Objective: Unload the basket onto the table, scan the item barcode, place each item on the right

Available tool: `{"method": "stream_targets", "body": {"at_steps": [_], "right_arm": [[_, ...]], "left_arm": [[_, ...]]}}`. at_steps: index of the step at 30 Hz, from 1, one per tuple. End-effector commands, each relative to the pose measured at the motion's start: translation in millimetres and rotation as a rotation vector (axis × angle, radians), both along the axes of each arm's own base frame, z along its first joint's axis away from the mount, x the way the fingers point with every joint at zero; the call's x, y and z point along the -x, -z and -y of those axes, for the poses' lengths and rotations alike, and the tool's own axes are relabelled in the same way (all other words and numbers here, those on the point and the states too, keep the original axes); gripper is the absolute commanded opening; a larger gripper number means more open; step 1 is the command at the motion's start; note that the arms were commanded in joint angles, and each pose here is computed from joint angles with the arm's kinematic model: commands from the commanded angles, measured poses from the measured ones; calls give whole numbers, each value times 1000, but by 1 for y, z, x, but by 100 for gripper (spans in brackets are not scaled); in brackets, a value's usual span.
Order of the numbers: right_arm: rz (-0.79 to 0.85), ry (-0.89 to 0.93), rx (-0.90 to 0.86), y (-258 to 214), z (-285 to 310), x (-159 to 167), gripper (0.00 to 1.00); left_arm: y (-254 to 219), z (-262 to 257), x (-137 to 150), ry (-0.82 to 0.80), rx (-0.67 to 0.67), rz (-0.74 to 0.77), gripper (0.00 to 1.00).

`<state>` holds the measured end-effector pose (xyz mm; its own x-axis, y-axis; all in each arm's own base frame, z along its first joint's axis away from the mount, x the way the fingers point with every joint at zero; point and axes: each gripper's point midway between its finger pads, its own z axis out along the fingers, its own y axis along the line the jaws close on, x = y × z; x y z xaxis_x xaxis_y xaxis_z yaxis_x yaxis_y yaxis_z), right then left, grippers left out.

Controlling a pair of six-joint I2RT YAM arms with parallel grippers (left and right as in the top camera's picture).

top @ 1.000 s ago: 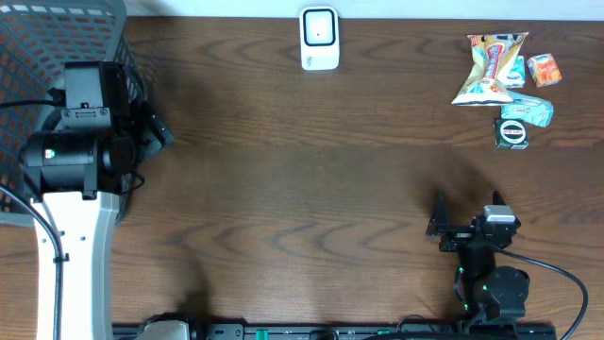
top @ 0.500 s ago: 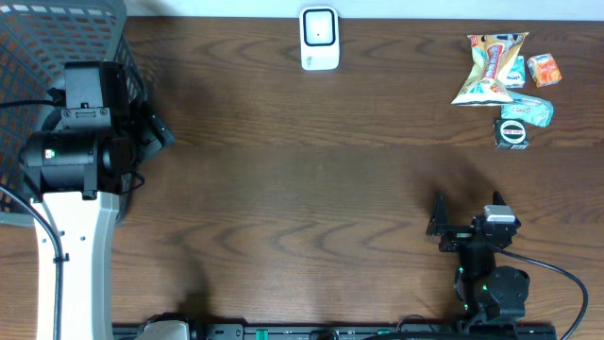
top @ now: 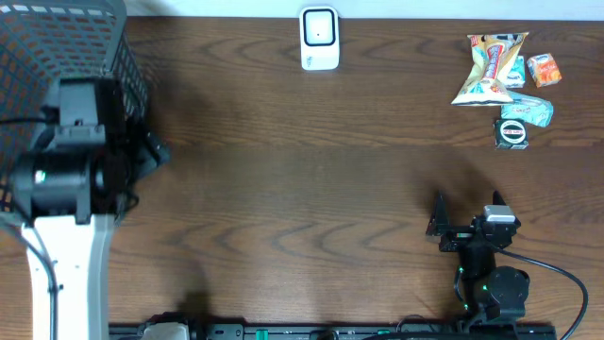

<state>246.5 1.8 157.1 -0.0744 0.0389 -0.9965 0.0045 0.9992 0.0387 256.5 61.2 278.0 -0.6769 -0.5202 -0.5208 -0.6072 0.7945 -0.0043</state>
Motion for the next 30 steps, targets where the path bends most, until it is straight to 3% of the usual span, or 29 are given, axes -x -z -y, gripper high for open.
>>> {"method": "stream_targets", "body": {"at_steps": [1,4,10,12,21,30], "right_arm": [[1,-22,-11,0,-5,0,99],[1,-22,-11,0,-5,0,99],[1,-22,-11,0,-5,0,99],[0,-22,-11,1,-5,0,99],[1,-22,-11,0,-5,0,99],[1,-22,-11,0,-5,0,99]], "left_arm": [[9,-4,25,-31,-14,-8,98],[26,-3,32,-17,-19,47,97],[40,41,4,444,-48,297,98],[51,52,4,532,-60,372,98],[107,56,23,546,-88,467,97],[98,61,23,558,-159,751,98]]}}
